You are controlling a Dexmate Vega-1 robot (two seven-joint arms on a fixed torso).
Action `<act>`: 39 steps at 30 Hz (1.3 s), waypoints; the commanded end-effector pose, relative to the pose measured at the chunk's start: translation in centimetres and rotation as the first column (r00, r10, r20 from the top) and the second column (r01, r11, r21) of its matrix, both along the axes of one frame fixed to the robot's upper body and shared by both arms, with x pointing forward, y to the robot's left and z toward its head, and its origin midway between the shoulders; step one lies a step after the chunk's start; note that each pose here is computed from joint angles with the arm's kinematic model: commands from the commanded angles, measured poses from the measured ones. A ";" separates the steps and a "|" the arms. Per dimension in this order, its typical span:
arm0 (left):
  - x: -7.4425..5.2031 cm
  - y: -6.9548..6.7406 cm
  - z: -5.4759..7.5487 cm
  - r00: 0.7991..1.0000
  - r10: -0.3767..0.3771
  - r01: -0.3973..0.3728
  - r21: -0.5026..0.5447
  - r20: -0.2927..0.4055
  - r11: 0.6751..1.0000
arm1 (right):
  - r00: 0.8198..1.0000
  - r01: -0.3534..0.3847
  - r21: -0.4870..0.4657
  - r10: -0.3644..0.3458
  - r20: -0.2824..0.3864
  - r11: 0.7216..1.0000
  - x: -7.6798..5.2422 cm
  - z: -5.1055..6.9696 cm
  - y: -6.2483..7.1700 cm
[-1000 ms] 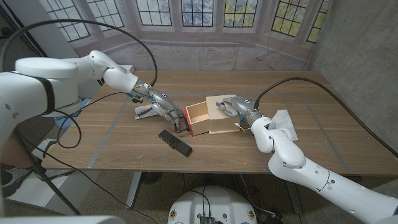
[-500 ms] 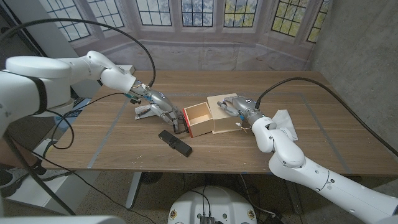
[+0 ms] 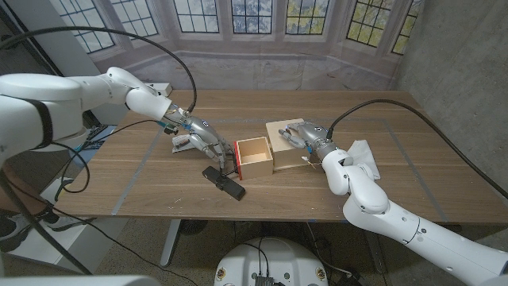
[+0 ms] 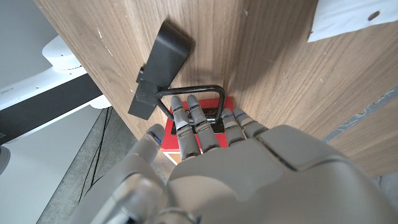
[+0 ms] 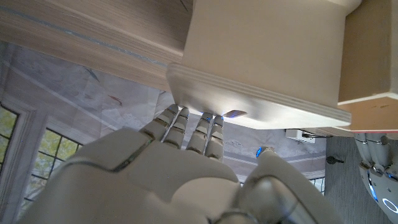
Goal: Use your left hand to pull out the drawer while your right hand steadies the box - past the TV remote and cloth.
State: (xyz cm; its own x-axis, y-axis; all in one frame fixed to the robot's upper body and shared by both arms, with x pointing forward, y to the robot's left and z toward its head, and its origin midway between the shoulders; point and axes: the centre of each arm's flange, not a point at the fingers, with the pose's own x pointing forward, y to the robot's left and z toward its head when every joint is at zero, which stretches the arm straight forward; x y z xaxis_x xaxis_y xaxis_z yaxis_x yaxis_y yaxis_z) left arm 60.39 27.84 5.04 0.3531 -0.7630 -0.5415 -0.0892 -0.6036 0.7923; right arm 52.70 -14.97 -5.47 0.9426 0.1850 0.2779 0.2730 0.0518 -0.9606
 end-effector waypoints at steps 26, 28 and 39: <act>-0.5 0.9 0.6 1.000 0.003 -0.002 -0.037 0.017 0.999 | 1.000 -0.011 -0.020 0.011 0.018 1.000 0.6 0.9 0.3; -0.6 0.9 0.6 1.000 0.002 -0.001 -0.046 0.014 0.999 | 1.000 -0.012 -0.020 0.013 0.021 1.000 0.5 1.0 0.3; -1.2 0.8 0.9 1.000 -0.010 0.011 -0.064 0.015 0.998 | 0.999 -0.018 -0.042 0.019 0.034 0.999 0.1 1.7 0.3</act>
